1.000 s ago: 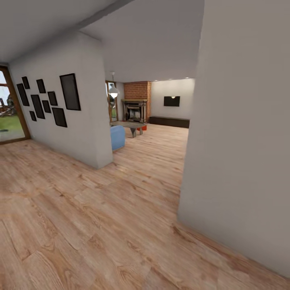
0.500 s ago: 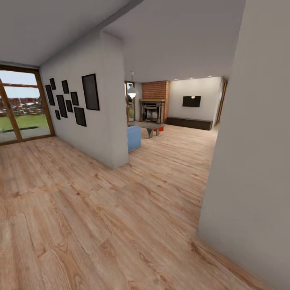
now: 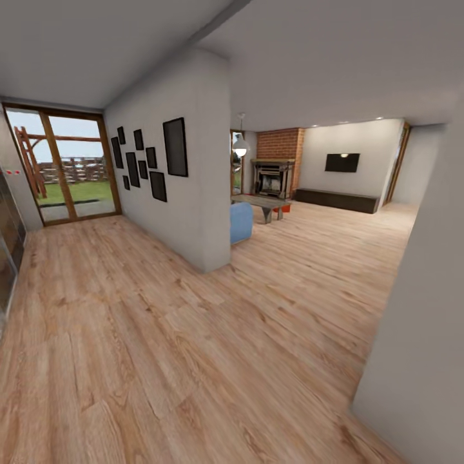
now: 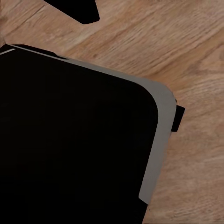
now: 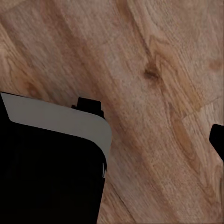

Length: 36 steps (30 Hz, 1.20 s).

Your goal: Move the two storage containers from the living room to the garage. In the garage, place one container on the floor and stack the other container on top of it (either order is fine).

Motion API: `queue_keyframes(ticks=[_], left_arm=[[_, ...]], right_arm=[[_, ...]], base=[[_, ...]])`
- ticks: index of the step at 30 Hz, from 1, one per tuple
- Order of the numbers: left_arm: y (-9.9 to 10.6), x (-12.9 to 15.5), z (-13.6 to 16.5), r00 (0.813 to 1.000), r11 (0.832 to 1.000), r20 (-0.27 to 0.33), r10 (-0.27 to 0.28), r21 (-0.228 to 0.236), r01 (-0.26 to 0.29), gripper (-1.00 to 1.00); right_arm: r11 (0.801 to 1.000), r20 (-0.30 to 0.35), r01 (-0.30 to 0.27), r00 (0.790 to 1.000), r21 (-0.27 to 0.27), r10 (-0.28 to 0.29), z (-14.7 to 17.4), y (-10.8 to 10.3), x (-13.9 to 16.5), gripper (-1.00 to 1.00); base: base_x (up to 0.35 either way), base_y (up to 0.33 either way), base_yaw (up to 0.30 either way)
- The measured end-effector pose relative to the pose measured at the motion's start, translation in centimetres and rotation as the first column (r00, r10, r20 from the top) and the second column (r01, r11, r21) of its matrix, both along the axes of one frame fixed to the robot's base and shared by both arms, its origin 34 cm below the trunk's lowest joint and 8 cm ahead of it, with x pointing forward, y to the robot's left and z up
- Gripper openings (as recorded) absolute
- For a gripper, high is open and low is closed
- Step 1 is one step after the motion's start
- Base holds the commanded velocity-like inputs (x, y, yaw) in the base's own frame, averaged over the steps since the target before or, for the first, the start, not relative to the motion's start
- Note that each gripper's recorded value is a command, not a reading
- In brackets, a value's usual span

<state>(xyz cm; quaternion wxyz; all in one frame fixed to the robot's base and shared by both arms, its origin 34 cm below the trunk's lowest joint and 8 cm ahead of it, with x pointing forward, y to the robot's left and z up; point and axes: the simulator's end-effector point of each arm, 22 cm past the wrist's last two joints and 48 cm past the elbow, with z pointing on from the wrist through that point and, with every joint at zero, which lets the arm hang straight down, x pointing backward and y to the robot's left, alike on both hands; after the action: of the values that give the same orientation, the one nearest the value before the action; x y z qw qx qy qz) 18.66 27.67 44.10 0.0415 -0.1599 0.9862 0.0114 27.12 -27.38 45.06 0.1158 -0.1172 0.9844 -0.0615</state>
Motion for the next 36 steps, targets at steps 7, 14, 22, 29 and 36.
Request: queue_keyframes(ticks=[7, 14, 22, 29, 36], left_arm=[[-0.02, 0.00, 0.00, 1.000, 1.000, 0.000, 0.000, 0.000, 0.000, 1.00], [-0.06, 0.00, 0.00, 1.000, 1.000, 0.000, 0.000, -0.001, 0.000, 1.00], [-0.03, 0.00, 0.00, 1.000, 1.000, 0.000, 0.000, 0.000, 0.000, 1.00], [-0.04, 0.01, 0.00, 1.000, 1.000, 0.000, 0.000, -0.001, 0.000, 1.00], [-0.07, 0.01, 0.00, 1.000, 1.000, 0.000, 0.000, -0.001, 0.000, 1.00]], right_arm=[[1.000, 0.003, 0.009, 1.000, 0.002, -0.009, 0.02, -0.04, 0.07, 1.00], [1.000, 0.003, 0.005, 1.000, 0.003, -0.005, 0.01, 0.09, 0.08, 1.00], [1.000, 0.001, 0.003, 1.000, 0.003, -0.003, 0.00, 0.13, 0.02, 1.00], [1.000, 0.002, 0.004, 1.000, 0.003, -0.004, 0.00, 0.08, 0.01, 1.00], [1.000, 0.004, 0.005, 1.000, 0.003, -0.005, 0.02, 0.03, 0.10, 1.00]], base=[[0.324, 0.000, 0.068], [0.324, 0.000, 0.004], [0.323, 0.000, 0.000], [0.324, 0.000, 0.000], [0.324, 0.000, 0.000]])
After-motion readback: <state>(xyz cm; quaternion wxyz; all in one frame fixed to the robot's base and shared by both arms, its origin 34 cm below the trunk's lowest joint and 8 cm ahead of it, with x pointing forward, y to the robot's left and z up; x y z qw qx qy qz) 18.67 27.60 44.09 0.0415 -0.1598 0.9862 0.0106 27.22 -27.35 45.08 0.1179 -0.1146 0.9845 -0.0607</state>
